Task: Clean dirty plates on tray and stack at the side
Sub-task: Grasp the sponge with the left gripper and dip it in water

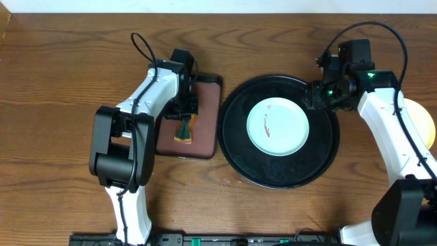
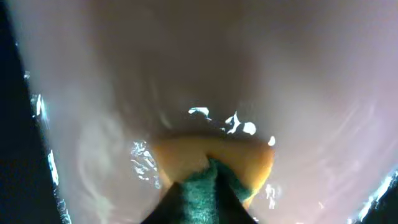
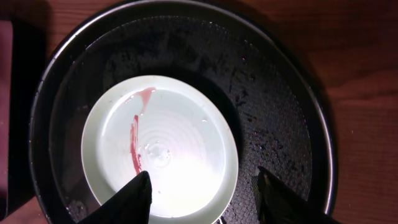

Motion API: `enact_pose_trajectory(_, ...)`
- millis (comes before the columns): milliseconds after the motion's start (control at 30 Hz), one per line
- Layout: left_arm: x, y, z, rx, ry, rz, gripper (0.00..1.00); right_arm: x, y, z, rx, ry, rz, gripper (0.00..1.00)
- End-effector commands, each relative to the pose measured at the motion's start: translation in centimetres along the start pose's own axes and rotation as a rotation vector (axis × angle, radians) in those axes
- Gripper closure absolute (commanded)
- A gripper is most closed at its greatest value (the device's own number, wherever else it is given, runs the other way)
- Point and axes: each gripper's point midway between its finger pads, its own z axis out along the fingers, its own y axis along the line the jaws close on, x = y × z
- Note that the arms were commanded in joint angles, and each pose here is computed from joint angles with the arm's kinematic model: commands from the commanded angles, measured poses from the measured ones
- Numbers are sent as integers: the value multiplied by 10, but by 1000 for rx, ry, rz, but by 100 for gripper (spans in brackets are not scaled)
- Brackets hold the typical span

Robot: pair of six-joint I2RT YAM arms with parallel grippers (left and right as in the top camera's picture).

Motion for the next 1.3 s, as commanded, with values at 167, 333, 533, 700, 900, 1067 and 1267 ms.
enact_pose_trajectory(167, 14, -1, -68, 25, -55, 1, 44, -3, 1, -3, -12, -11, 15, 50)
enact_pose_trajectory(333, 45, 6, -44, -5, 55, -3, 45, -3, 1, -3, -12, -11, 15, 49)
enact_pose_trajectory(533, 76, 16, 4, -23, 120, -5, 46, -3, 1, -3, -12, -11, 15, 50)
enact_pose_trajectory(700, 77, 8, 27, 45, 88, -4, 61, -3, 1, -3, -12, -12, 14, 49)
enact_pose_trajectory(900, 62, -6, 17, 111, 46, 0, 93, -3, 1, -3, -12, -10, 15, 50)
enact_pose_trajectory(1067, 49, -11, -13, 114, 33, 1, 69, -3, 1, -3, -12, -11, 15, 50)
enact_pose_trajectory(1267, 39, -14, -30, 118, 7, 5, 47, -3, 1, -3, -12, -11, 15, 50)
